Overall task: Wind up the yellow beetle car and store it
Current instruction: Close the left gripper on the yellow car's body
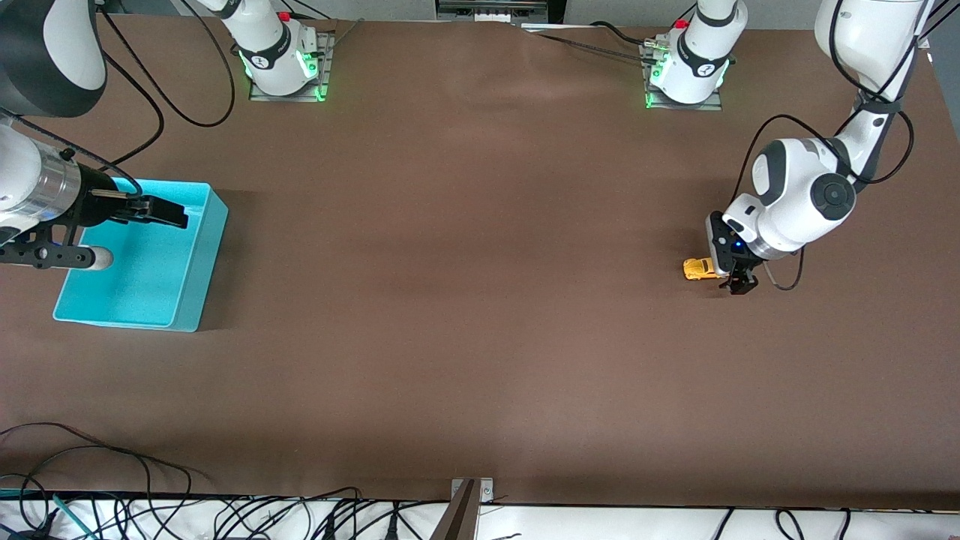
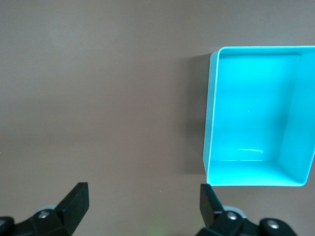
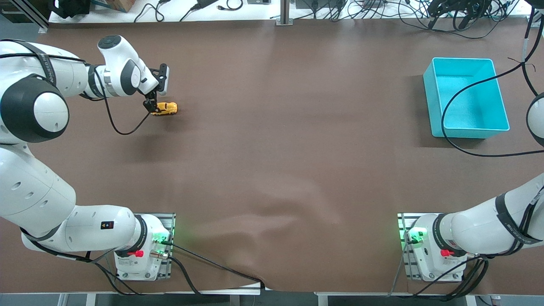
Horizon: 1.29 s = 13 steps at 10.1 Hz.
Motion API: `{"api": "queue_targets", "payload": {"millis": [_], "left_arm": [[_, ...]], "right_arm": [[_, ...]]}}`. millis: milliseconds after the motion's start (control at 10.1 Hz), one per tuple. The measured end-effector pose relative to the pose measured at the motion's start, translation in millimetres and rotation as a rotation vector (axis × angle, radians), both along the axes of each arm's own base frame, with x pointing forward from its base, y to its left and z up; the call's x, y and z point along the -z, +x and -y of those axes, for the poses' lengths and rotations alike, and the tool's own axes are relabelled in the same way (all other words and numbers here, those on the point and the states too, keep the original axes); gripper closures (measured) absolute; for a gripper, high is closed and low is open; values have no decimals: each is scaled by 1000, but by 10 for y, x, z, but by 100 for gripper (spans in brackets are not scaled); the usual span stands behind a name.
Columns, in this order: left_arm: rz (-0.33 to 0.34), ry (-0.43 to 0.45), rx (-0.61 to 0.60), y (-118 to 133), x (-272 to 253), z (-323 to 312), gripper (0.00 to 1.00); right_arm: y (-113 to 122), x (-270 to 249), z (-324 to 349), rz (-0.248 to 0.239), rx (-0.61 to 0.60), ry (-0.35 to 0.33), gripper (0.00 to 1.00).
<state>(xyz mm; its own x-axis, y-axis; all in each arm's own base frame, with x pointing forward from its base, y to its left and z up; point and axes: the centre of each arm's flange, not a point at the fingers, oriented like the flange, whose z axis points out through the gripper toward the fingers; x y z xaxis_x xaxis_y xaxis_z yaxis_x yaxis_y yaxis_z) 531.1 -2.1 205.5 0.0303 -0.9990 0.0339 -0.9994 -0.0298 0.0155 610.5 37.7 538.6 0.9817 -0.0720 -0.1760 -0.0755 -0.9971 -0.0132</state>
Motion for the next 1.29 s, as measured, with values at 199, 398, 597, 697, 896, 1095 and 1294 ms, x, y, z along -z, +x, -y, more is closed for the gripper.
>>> {"api": "queue_targets", "payload": {"millis": [199,398,597,697,896,1095,1294], "left_arm": [[6,0,16,-1,111,68,0],[3,2,13,-7,164,36,1],[5,5,4,-5,164,-20,5],[5,7,0,-5,165,-49,12],[4,7,1,-6,168,-54,40],[8,6,57,1,160,-43,56],[11,6,103,6,157,-41,56]], "right_arm": [[2,4,5,-1,1,0,0],[3,4,6,0,1,0,0],[5,8,6,0,1,0,0],[8,12,6,0,1,0,0],[11,19,4,0,1,0,0],[15,33,3,-2,1,-1,0],[22,45,2,-1,1,-1,0]]}}
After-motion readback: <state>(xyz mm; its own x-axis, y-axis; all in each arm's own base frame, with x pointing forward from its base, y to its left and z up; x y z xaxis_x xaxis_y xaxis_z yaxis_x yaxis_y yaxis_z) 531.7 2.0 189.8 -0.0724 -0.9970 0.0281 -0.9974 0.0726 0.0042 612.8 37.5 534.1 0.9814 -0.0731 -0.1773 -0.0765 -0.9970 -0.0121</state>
